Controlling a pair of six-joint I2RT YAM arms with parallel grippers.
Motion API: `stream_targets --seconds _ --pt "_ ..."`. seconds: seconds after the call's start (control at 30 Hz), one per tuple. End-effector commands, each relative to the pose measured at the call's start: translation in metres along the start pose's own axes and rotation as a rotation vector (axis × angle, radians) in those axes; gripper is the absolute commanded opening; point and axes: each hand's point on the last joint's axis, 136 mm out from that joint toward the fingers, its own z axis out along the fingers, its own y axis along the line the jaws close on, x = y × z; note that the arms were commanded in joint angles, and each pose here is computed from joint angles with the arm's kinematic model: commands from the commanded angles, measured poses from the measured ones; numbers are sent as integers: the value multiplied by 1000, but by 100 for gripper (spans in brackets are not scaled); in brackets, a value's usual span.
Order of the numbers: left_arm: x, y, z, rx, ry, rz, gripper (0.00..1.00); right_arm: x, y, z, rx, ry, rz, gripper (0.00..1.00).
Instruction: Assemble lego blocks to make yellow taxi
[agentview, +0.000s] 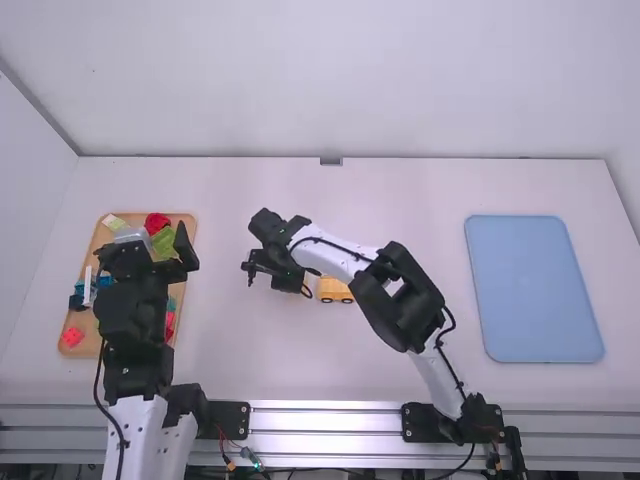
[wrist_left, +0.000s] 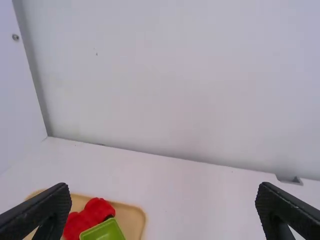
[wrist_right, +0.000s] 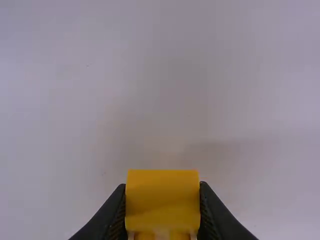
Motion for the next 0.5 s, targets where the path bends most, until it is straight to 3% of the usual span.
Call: stream_targets --seconds 0.0,0.13,0.47 --pt "0 -3 0 14 -4 -6 99 -6 -5 -1 5 -16 -1 6" --pt "0 -1 0 11 -4 -6 99 -8 -1 -1 -11 -26 -2 14" --pt "0 -1 0 8 -5 -7 99 -8 -1 -1 -13 -23 -2 17"
